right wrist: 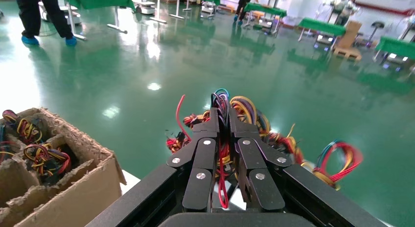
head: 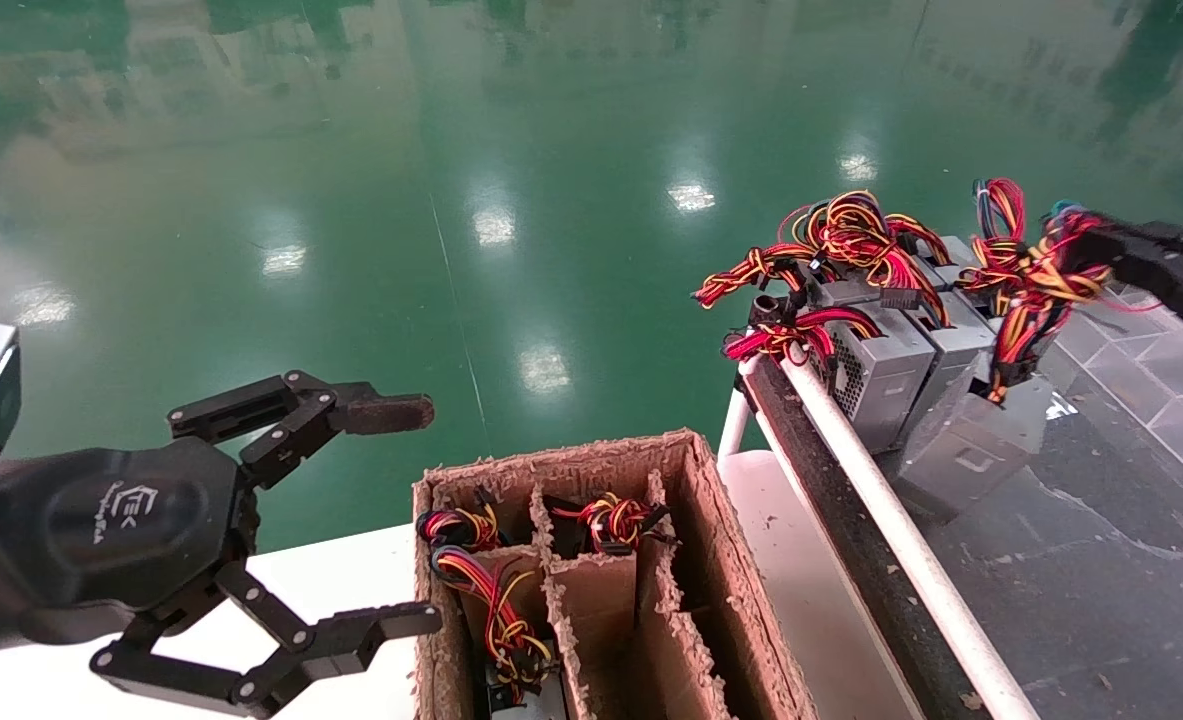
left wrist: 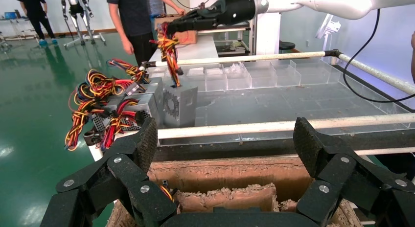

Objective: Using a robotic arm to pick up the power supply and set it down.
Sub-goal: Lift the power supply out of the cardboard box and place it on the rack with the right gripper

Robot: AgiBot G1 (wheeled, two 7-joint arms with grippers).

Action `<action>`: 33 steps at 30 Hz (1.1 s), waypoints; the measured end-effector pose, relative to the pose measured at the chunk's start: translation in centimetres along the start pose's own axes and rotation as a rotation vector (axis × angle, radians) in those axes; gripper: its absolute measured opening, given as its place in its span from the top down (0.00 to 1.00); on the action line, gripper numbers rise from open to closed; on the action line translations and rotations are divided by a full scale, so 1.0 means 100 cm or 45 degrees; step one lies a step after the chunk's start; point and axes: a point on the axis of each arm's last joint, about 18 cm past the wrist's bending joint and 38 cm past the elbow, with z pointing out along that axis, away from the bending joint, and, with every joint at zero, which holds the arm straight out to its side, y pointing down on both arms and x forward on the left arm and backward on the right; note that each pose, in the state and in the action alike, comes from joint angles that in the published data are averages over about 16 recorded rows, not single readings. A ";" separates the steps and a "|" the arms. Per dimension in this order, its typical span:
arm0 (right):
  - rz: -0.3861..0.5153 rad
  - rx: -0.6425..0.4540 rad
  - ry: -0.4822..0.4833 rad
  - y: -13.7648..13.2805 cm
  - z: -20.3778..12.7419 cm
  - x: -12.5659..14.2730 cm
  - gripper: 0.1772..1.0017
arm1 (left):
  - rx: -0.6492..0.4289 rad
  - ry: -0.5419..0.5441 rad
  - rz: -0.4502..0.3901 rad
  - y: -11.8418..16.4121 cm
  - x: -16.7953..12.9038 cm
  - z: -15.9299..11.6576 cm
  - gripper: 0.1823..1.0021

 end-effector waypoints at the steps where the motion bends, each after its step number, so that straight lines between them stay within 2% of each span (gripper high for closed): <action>1: 0.004 -0.005 -0.003 0.002 0.002 0.000 0.95 | 0.000 0.000 0.000 0.000 0.000 0.000 0.00; 17: 0.039 -0.047 -0.025 0.016 0.033 0.002 0.95 | 0.000 0.000 0.000 0.000 0.000 0.000 0.00; 33: 0.013 -0.054 0.025 0.011 0.021 0.014 0.95 | 0.000 0.000 0.000 0.000 0.000 0.000 0.00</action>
